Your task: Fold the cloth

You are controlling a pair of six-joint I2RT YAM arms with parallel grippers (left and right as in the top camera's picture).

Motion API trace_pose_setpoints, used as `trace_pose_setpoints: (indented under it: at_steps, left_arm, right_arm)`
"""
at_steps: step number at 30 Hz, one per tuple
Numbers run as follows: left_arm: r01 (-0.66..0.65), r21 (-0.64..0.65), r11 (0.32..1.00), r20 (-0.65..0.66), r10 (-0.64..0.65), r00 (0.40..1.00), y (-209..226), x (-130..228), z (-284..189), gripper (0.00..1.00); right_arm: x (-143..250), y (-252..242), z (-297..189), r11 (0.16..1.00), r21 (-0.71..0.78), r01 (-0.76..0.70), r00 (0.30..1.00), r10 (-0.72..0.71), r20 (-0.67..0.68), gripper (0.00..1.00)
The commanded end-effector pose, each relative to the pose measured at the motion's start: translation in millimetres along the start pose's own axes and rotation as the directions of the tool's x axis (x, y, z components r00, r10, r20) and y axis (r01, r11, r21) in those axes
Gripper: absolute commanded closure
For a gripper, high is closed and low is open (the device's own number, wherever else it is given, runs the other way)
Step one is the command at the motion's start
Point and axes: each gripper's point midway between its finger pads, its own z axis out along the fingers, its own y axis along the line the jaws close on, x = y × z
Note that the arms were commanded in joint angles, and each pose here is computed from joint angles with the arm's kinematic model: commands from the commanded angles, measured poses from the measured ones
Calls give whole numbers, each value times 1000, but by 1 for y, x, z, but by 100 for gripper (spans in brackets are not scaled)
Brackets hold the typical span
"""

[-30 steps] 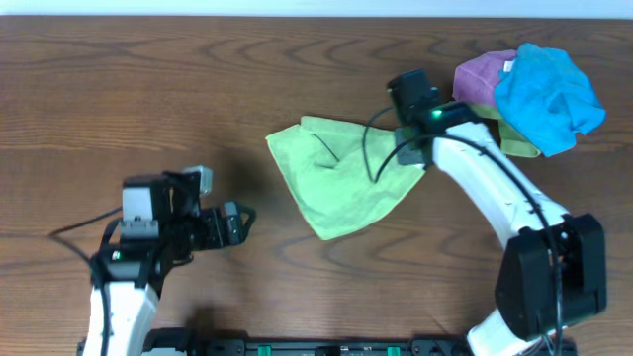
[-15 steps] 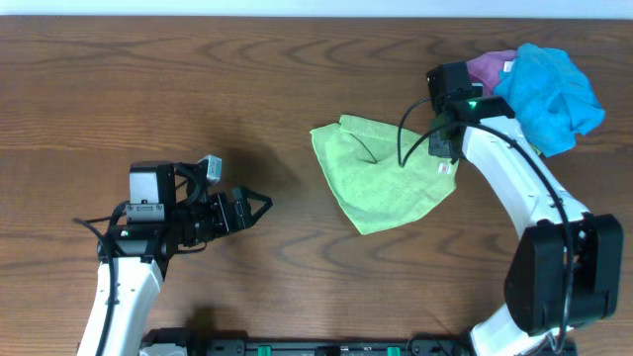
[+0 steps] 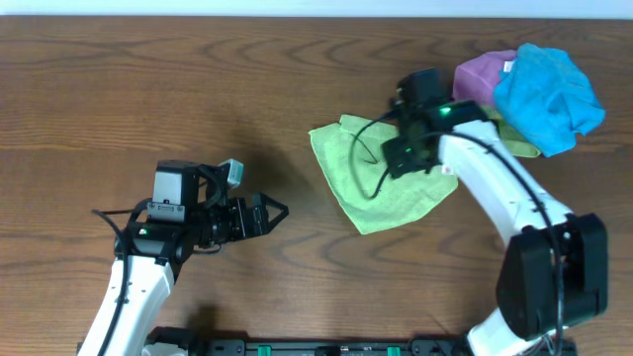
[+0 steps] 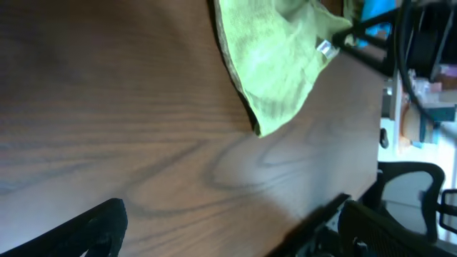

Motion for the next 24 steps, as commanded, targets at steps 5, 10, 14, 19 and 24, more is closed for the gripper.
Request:
trace_pose_setpoints:
  at_steps: [5, 10, 14, 19, 24]
  left_arm:
    - [-26, -16, 1000, 47, 27, 999, -3, -15, -3, 5]
    - [4, -26, 1000, 85, -2, 996, 3, -23, -13, 5]
    - [36, -40, 999, 143, -30, 989, 9, -35, -29, 5]
    - [89, -37, 995, 205, -79, 976, 19, -48, -47, 5]
    - [105, -23, 994, 219, -97, 971, 22, -51, -51, 5]
  right_arm:
    - [1, 74, 0, 955, -135, 264, 965, -261, 37, 31]
    - [17, 93, 15, 936, -153, 316, 945, -325, -35, 29]
    - [32, 98, 17, 920, -166, 356, 924, -373, -83, 27]
    - [47, 99, 18, 914, -176, 366, 910, -391, -140, 25]
    - [58, 93, 26, 916, -165, 365, 901, -392, -186, 25]
